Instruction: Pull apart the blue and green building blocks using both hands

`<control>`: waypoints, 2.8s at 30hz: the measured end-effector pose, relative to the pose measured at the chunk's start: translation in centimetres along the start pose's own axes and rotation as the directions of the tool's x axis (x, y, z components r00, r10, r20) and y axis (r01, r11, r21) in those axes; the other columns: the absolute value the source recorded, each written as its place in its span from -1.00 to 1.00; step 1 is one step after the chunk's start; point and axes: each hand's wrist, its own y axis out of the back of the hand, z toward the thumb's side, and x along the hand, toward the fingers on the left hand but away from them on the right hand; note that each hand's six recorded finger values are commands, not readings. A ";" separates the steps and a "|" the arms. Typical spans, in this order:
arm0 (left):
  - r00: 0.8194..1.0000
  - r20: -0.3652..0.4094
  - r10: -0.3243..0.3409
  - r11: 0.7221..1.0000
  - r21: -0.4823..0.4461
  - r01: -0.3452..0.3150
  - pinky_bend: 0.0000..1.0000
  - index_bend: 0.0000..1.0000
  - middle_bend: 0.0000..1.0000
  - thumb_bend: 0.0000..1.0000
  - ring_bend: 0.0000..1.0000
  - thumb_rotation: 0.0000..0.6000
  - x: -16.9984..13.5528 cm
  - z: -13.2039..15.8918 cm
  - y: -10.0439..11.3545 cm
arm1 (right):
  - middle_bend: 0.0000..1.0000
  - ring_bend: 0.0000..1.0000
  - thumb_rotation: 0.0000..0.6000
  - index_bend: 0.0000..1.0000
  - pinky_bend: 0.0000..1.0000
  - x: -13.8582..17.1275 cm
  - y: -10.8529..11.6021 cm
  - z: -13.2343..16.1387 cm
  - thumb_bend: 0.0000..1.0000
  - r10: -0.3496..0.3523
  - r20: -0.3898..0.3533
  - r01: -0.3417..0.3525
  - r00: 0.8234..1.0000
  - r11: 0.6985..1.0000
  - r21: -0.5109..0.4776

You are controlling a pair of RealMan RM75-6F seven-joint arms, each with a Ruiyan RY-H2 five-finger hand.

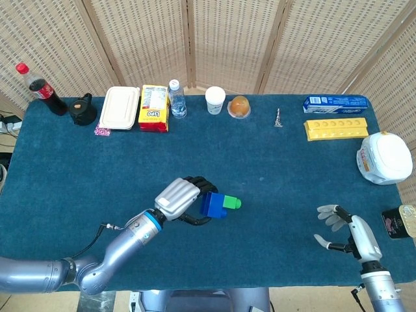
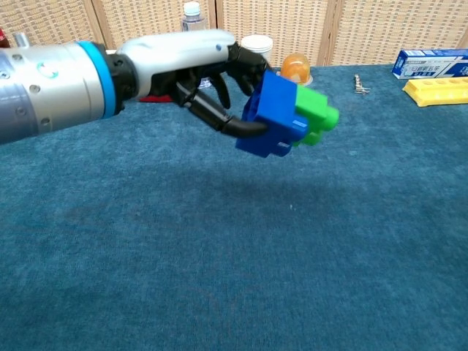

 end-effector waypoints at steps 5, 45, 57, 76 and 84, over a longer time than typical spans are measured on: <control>0.999 0.035 -0.017 0.993 -0.118 0.021 -0.34 -0.07 -0.33 -0.15 -0.52 0.37 1.2 1.0 0.5 | -0.14 -0.05 1.00 -0.32 0.03 -0.8 -0.8 0.1 -0.52 0.048 -0.001 -0.047 0.999 0.995 -0.091; 0.986 0.114 -0.117 0.887 -0.435 0.156 -0.34 -0.07 -0.32 -0.15 -0.52 0.36 7.6 5.2 -2.1 | -0.14 -0.01 1.00 -0.35 0.06 -7.0 -6.9 3.4 -0.56 0.238 -0.048 -0.234 0.970 0.864 -0.446; 0.984 0.136 -0.114 0.879 -0.447 0.164 -0.34 -0.07 -0.32 -0.15 -0.52 0.36 8.5 5.9 -2.9 | 0.02 0.14 1.00 -0.20 0.15 -8.0 -7.6 4.3 -0.54 0.248 -0.060 -0.248 0.967 0.857 -0.452; 0.986 0.137 -0.092 0.873 -0.465 0.146 -0.34 -0.07 -0.32 -0.14 -0.52 0.37 8.7 5.2 -2.5 | 0.36 0.57 1.00 0.19 0.33 -8.5 -7.6 4.1 -0.48 0.230 -0.041 -0.224 0.972 0.869 -0.441; 0.988 0.131 -0.076 0.871 -0.473 0.130 -0.34 -0.07 -0.32 -0.14 -0.52 0.36 8.3 4.5 -1.4 | 0.37 0.57 1.00 0.20 0.34 -8.1 -7.5 3.7 -0.48 0.225 -0.033 -0.217 0.974 0.877 -0.428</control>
